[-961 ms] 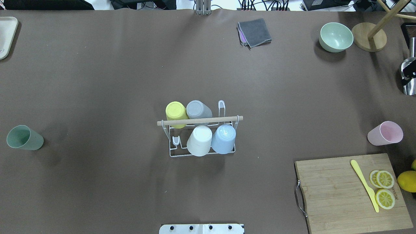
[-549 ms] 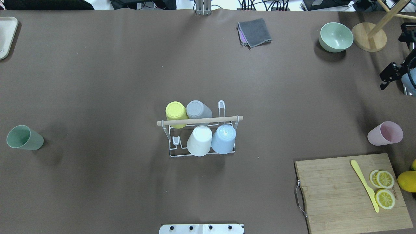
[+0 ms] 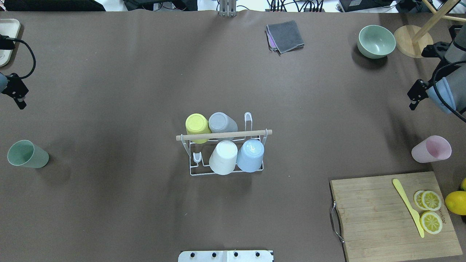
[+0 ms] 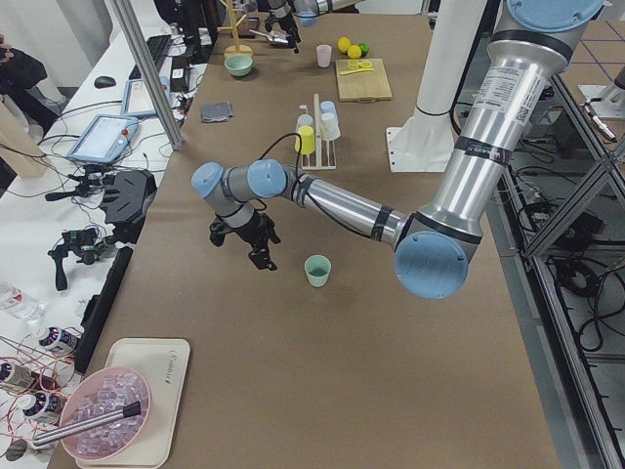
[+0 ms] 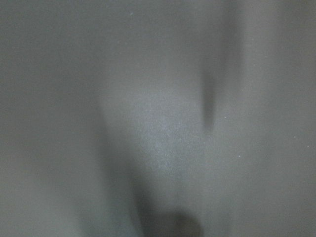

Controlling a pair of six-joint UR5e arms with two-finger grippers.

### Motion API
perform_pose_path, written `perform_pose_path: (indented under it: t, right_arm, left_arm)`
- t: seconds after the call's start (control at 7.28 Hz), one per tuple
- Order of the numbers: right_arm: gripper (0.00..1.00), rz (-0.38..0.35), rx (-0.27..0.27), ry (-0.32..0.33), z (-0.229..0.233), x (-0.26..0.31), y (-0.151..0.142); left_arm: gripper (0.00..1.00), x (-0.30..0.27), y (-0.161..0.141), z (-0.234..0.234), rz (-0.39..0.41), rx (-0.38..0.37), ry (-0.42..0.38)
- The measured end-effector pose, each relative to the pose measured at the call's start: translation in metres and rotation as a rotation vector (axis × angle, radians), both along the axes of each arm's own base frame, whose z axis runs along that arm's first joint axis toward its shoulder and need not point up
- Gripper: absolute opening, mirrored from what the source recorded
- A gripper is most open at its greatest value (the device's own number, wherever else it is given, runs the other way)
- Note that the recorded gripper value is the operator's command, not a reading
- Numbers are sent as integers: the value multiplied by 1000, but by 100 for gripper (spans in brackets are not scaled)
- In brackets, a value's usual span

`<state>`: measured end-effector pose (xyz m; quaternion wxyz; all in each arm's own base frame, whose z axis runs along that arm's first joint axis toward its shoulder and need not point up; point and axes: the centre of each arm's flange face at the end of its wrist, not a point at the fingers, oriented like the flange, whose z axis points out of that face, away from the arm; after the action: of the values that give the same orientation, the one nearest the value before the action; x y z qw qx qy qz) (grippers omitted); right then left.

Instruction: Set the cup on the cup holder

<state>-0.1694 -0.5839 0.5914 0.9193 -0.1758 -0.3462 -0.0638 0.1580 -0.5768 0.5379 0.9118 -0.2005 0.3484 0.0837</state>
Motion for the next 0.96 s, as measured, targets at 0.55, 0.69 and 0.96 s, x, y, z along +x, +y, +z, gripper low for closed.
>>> perform_pose_path:
  t: [0.55,0.69,0.96]
  right_arm:
    - [95,-102,-43,-51,33,-11,9]
    - [94,-104,-57,-52,32,-12,8]
    - [91,-122,-81,-51,29,-16,5]
  left_arm:
    - [98,26,2,58,116,-59,99]
    - [98,35,3,63,121,-79,115]
    - [98,58,6,71,139,-118,131]
